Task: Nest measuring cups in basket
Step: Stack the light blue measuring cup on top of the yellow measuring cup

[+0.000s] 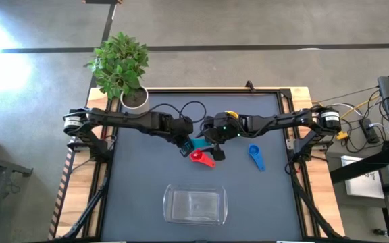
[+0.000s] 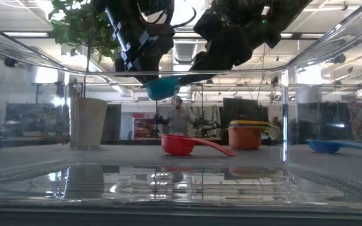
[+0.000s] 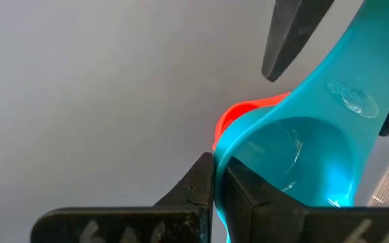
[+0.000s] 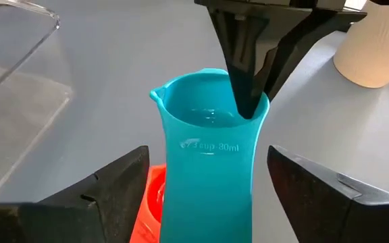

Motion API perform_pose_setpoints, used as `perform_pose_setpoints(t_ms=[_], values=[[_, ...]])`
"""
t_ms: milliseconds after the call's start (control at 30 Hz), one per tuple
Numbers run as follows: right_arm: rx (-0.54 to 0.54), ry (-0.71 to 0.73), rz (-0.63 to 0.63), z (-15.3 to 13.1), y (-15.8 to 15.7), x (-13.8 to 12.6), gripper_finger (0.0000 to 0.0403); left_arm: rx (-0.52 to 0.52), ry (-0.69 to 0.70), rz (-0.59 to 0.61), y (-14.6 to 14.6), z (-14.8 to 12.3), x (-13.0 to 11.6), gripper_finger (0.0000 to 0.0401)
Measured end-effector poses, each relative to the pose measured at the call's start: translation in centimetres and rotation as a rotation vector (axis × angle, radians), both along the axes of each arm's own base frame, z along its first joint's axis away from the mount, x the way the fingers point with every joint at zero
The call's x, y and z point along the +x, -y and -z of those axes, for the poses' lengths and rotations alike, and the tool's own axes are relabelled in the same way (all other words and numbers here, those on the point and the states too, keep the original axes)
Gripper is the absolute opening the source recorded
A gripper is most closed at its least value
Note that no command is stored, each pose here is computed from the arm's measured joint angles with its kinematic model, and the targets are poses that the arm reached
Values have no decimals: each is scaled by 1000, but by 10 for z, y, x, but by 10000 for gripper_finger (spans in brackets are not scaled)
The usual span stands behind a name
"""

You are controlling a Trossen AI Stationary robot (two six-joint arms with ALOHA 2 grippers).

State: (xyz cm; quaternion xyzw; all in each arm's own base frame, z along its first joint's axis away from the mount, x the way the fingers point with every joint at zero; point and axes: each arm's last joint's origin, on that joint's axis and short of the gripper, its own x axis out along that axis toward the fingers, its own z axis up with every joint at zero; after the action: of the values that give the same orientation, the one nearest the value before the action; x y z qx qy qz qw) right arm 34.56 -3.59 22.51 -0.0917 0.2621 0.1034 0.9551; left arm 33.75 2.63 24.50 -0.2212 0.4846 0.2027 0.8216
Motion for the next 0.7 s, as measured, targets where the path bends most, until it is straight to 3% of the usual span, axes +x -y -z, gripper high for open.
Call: perform_pose_setpoints(t_ms=[233, 467, 700], values=[[-80, -2, 32, 1, 2, 0, 217, 0, -1, -1, 0, 0, 0, 0], [-88, -8, 29, 1, 2, 0, 140, -4, -6, -3, 0, 1, -1, 0], [-93, -8, 33, 1, 2, -1, 127, -8, -7, 4, 0, 1, 0, 9]])
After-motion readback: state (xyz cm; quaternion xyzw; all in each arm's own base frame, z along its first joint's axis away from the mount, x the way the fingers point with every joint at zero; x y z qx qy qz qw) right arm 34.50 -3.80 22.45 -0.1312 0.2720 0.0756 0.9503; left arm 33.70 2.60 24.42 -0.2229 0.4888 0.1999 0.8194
